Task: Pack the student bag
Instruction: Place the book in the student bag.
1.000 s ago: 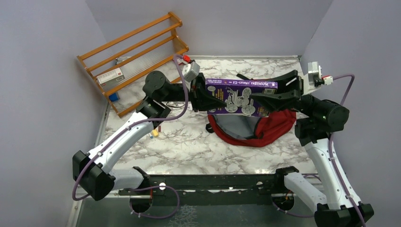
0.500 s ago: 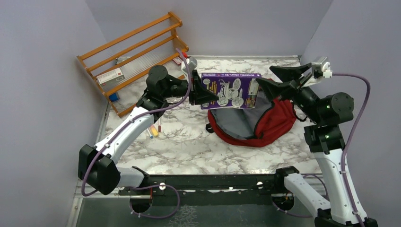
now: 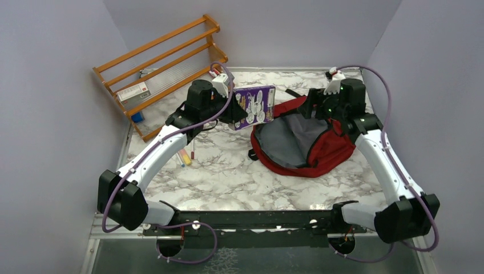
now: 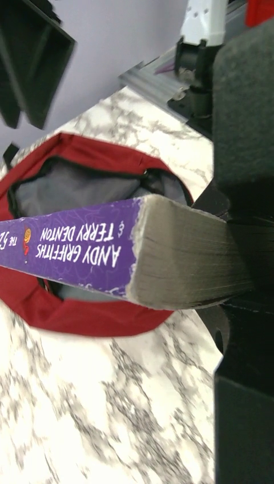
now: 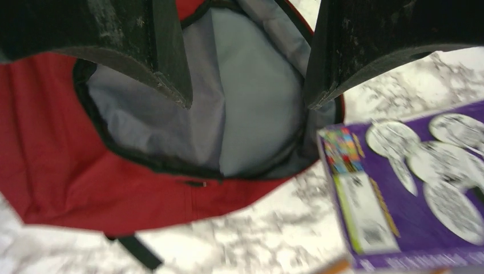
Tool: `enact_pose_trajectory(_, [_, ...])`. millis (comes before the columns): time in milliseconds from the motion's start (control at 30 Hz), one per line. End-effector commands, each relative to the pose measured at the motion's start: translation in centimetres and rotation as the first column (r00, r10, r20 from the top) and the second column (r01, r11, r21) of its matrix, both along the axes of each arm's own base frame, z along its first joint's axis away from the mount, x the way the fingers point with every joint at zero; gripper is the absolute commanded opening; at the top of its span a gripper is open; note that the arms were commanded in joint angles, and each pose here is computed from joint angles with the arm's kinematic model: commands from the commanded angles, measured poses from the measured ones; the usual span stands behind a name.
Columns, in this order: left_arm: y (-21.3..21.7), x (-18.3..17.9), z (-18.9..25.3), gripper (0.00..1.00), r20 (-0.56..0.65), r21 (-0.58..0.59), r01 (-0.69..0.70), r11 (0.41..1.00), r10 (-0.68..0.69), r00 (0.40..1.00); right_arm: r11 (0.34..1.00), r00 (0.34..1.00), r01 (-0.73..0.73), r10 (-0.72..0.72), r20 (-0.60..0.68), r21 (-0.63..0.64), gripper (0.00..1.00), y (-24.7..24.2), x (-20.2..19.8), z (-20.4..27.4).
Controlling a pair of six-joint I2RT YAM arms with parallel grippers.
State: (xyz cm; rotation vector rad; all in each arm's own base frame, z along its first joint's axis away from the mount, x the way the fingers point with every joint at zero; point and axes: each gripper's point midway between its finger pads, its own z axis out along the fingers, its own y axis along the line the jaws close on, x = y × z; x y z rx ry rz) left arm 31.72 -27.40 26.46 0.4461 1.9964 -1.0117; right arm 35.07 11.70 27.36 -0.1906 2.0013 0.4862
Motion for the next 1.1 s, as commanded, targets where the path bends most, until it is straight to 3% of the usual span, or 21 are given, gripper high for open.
enact_pose_trajectory(0, [2.3, 2.5, 0.7, 0.00, 0.029, 0.012, -0.201, 0.980, 0.201, 0.979, 0.995, 0.984, -0.023, 0.005, -0.176, -0.101, 0.77, 0.4, -0.6, -5.8])
enact_pose_trajectory(167, [3.0, 2.5, -0.4, 0.00, 0.002, 0.018, -0.243, 0.970, 0.243, 0.970, 0.942, 0.961, -0.063, -0.032, -0.273, -0.331, 0.79, 1.4, -0.5, -10.7])
enact_pose_trajectory(400, [2.7, 2.5, -0.4, 0.00, 0.006, 0.022, -0.222, 0.975, 0.222, 0.975, 0.776, 0.949, -0.056, -0.153, -0.274, -0.628, 0.81, 0.8, -0.3, -15.5])
enact_pose_trajectory(700, [2.7, 2.6, -1.0, 0.00, -0.004, 0.034, -0.199, 0.979, 0.199, 0.980, 0.589, 0.926, -0.059, -0.270, -0.265, -0.806, 0.78, -1.9, -1.0, -19.4])
enact_pose_trajectory(800, [2.7, 2.7, -1.2, 0.00, -0.005, 0.036, -0.198, 0.979, 0.199, 0.980, 0.570, 0.926, -0.042, -0.286, -0.246, -0.821, 0.71, -2.2, -0.8, -19.8])
enact_pose_trajectory(900, [2.6, 2.9, -1.4, 0.00, -0.015, 0.036, -0.197, 0.980, 0.197, 0.980, 0.567, 0.928, -0.035, -0.287, -0.237, -0.823, 0.56, -2.1, -0.5, -19.9])
enact_pose_trajectory(1067, [2.3, 2.9, -1.2, 0.00, -0.019, 0.021, -0.187, 0.982, 0.187, 0.982, 0.632, 0.934, -0.022, -0.263, -0.241, -0.775, 0.36, -0.9, -0.2, -19.0])
